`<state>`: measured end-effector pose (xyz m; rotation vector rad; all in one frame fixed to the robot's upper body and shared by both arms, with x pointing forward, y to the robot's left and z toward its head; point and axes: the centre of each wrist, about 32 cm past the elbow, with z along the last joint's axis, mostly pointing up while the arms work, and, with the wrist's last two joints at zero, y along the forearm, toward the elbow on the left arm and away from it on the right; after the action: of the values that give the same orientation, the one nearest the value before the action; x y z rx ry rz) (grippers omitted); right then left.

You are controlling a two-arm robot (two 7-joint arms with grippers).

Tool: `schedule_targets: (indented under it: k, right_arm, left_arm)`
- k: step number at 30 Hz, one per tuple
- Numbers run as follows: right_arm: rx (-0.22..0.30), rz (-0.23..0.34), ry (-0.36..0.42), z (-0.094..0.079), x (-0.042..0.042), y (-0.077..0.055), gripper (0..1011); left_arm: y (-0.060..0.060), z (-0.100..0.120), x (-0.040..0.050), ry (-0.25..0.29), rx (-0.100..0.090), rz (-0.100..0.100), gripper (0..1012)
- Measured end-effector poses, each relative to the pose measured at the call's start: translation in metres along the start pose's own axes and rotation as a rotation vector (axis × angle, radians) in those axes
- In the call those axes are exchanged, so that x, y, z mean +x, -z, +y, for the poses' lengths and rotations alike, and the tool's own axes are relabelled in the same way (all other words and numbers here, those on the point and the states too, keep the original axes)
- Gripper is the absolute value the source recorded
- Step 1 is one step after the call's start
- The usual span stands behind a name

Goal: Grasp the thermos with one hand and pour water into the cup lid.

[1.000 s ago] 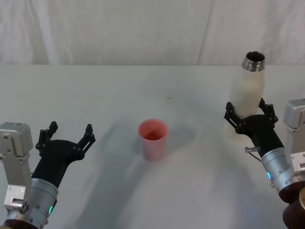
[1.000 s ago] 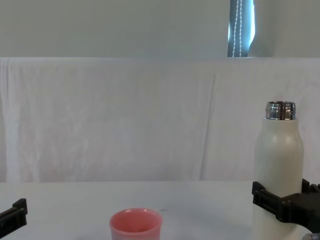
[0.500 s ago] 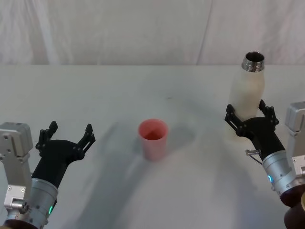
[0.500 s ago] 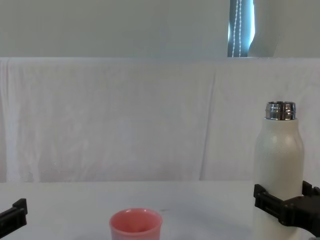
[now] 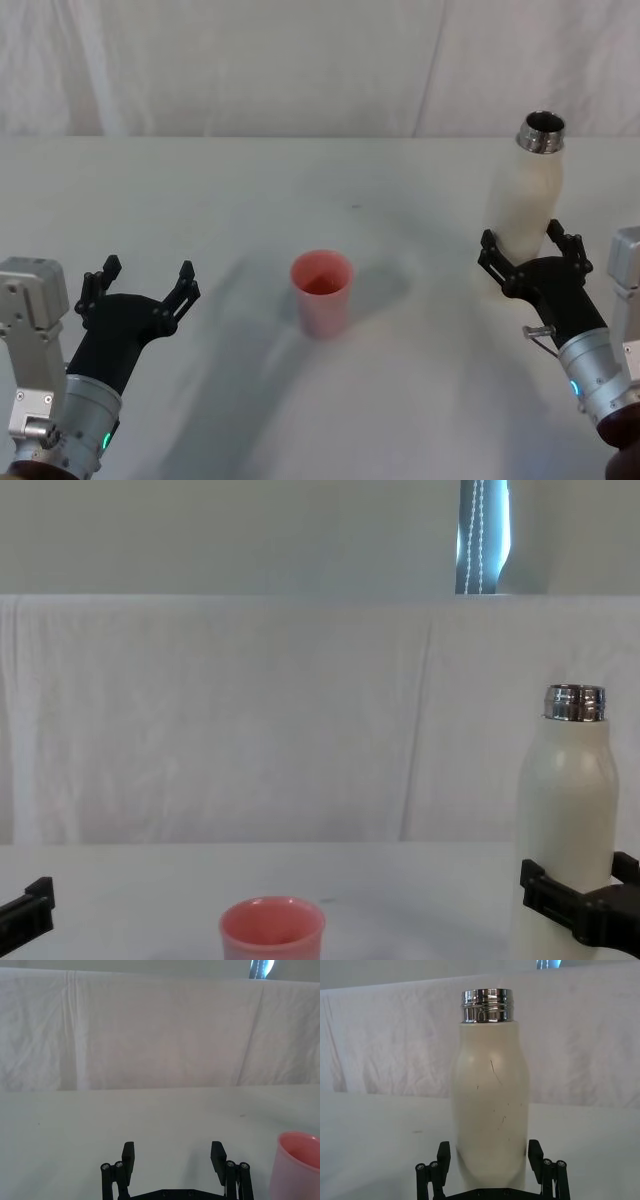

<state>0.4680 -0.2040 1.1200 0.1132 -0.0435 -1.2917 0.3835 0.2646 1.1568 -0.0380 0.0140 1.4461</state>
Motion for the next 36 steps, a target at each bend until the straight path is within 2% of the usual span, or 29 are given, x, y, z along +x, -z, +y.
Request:
schedule_targets:
  k: [15,28,36]
  right_arm:
    - [-0.003,0.009,-0.003,-0.012,-0.0026,-0.001,1002]
    - [-0.012,-0.016,-0.023,-0.033,-0.0034,-0.002,1002]
    - [-0.025,-0.038,-0.067,-0.045,-0.0137,0.002,1002]
  left_arm:
    - [0.0,0.0,0.0,0.0,0.0,0.0,1001]
    - [0.0,0.0,0.0,0.0,0.0,0.0,1001]
    - [0.0,0.0,0.0,0.0,0.0,0.0,1001]
